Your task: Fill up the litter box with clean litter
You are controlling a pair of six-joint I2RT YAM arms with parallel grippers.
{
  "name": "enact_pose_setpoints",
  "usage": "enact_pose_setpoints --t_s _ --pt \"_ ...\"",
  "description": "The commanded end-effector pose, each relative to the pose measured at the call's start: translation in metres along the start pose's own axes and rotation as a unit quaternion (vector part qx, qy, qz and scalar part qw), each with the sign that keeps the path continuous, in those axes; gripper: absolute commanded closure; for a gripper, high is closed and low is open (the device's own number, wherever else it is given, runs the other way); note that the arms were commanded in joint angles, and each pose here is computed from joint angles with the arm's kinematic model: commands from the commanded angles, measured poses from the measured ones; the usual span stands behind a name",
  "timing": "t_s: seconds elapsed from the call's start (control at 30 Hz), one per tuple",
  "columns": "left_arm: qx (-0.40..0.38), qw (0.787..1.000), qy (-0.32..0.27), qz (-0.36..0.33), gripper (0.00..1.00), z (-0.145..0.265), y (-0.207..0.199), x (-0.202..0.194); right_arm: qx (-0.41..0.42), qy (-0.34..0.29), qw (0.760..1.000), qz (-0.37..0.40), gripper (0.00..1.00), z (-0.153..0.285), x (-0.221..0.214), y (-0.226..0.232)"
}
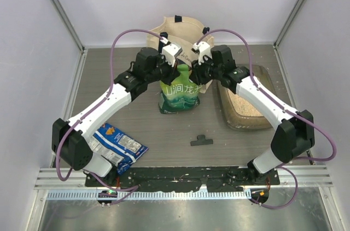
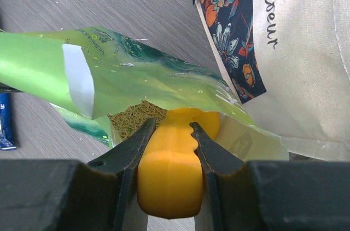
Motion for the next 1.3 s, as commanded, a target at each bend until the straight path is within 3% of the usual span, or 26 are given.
enact_pose_setpoints --t_s 0.0,0.13,0.2,0.4,0.63,0.83,1.27 --pt "-0.004 0.981 -0.187 -0.051 1.0 0.032 -0.006 0.096 0.126 0.139 0.976 -0.109 0.99 -0.006 -0.063 0.031" --pt "-0.009 0.98 -0.191 -0.053 1.0 0.032 -0.007 0.098 0.13 0.101 0.963 -0.212 0.99 -0.009 -0.045 0.014" --pt "-0.01 0.98 -0.191 -0.053 1.0 0.032 -0.007 0.098 0.142 0.078 0.935 -0.317 0.99 -0.016 -0.035 0.006" --pt "-0.007 0.98 -0.189 -0.068 1.0 0.033 -0.006 0.098 0.168 0.065 0.903 -0.391 0.99 -0.014 -0.026 -0.007" --pt "0.008 0.98 -0.169 -0.103 1.0 0.032 -0.001 0.095 0.167 0.007 0.878 -0.448 0.99 -0.004 -0.003 -0.046" --pt "0.011 0.977 -0.162 -0.141 1.0 0.034 0.002 0.094 0.176 -0.042 0.875 -0.449 0.99 0.009 0.034 -0.066" --pt "0.026 0.965 -0.162 -0.205 1.0 0.039 0.007 0.102 0.184 -0.061 0.859 -0.474 0.99 0.031 0.039 -0.102"
Point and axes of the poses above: each gripper's point midway between its finger pads, its own z axis back along the fingers, its own y axis along the line the jaws close on, x = y × z, the point moved 7 cm from there along z, back along the fingers
